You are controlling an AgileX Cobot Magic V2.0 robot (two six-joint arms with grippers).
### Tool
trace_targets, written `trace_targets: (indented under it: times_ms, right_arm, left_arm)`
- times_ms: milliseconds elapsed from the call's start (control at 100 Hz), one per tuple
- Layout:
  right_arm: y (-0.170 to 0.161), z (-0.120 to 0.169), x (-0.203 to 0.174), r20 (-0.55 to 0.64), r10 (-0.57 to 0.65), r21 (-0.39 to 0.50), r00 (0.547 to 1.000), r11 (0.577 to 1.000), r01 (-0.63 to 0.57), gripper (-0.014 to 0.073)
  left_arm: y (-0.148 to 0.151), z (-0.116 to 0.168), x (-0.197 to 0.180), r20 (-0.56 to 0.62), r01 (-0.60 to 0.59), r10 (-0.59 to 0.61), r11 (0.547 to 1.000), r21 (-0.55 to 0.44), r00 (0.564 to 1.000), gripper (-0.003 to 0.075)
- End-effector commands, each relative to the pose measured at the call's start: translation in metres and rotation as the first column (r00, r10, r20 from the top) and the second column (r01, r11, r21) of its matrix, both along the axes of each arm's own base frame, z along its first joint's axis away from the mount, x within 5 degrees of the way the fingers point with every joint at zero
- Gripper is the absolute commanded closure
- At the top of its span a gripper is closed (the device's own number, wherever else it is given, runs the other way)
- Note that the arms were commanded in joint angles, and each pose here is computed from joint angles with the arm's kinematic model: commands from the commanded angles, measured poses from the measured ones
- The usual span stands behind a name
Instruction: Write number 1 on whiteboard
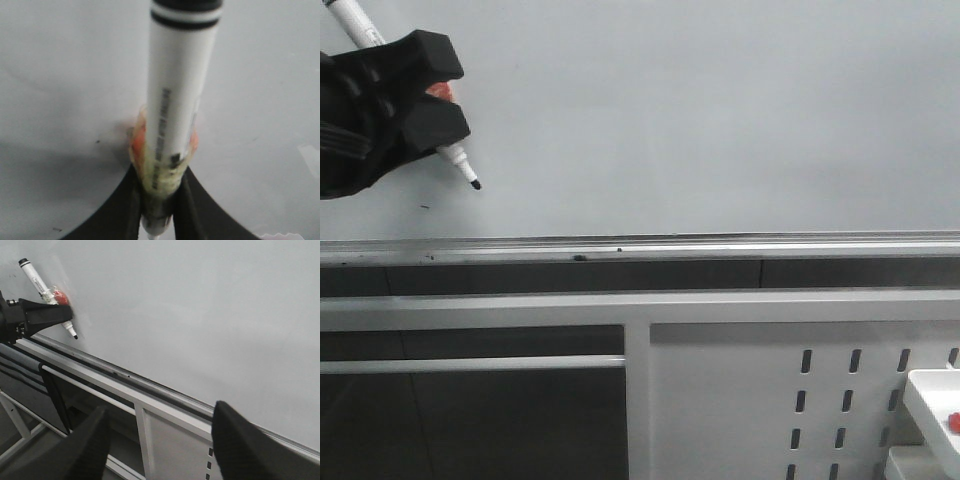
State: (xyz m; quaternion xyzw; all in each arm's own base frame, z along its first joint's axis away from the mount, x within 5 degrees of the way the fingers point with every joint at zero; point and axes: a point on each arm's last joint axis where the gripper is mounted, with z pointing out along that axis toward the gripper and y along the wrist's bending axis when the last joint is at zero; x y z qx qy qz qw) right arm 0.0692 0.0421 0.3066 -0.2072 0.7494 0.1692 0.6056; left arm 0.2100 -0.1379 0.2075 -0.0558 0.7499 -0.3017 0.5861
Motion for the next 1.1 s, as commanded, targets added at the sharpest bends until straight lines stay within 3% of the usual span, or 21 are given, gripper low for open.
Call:
trace_targets:
  times_ms: [0, 90, 180, 310, 450, 590, 730, 900, 1090]
  right_arm:
    - [0.000, 0.017, 0.003, 0.089, -0.008, 0.026, 0.996, 1.000, 0.005, 0.0195]
    - [0.000, 0.016, 0.002, 0.079, -0.006, 0.020, 0.997, 1.000, 0.005, 0.0195]
    - [0.000, 0.012, 0.002, 0.040, -0.001, -0.002, 0.999, 1.000, 0.001, 0.0195]
    - [0.001, 0.005, -0.001, -0.035, 0.024, -0.036, 0.999, 0.999, -0.025, 0.0195]
    - [0.013, 0.012, -0.005, -0.058, 0.170, -0.086, 0.984, 0.981, -0.175, 0.0195]
    - [0.037, 0.027, 0.007, -0.118, 0.314, -0.170, 0.942, 0.928, -0.331, 0.0195]
    - [0.072, 0.044, 0.033, -0.141, 0.400, -0.239, 0.906, 0.874, -0.423, 0.0195]
    - [0.106, 0.065, 0.056, -0.088, 0.432, -0.227, 0.898, 0.869, -0.440, 0.0195]
    - [0.121, 0.075, 0.066, -0.006, 0.430, -0.194, 0.903, 0.885, -0.423, 0.0195]
  left_arm:
    - [-0.002, 0.023, 0.002, 0.162, 0.016, -0.008, 0.998, -0.053, 0.987, 0.0740]
    - [-0.009, 0.023, -0.001, 0.186, 0.094, -0.093, 0.996, 0.001, 0.978, 0.0740]
    - [-0.020, 0.024, -0.009, 0.214, 0.232, -0.251, 0.966, 0.109, 0.944, 0.0740]
    - [-0.031, 0.029, -0.030, 0.210, 0.405, -0.468, 0.870, 0.281, 0.859, 0.0740]
    - [-0.036, 0.040, -0.046, 0.093, 0.475, -0.572, 0.752, 0.458, 0.815, 0.0740]
    - [-0.039, 0.062, -0.054, -0.016, 0.463, -0.618, 0.571, 0.679, 0.786, 0.0740]
    - [-0.044, 0.091, -0.062, -0.019, 0.388, -0.638, 0.444, 0.808, 0.769, 0.0740]
    - [-0.043, 0.105, -0.072, -0.026, 0.331, -0.643, 0.359, 0.873, 0.765, 0.0740]
    - [-0.040, 0.112, -0.083, -0.005, 0.309, -0.662, 0.342, 0.887, 0.749, 0.0740]
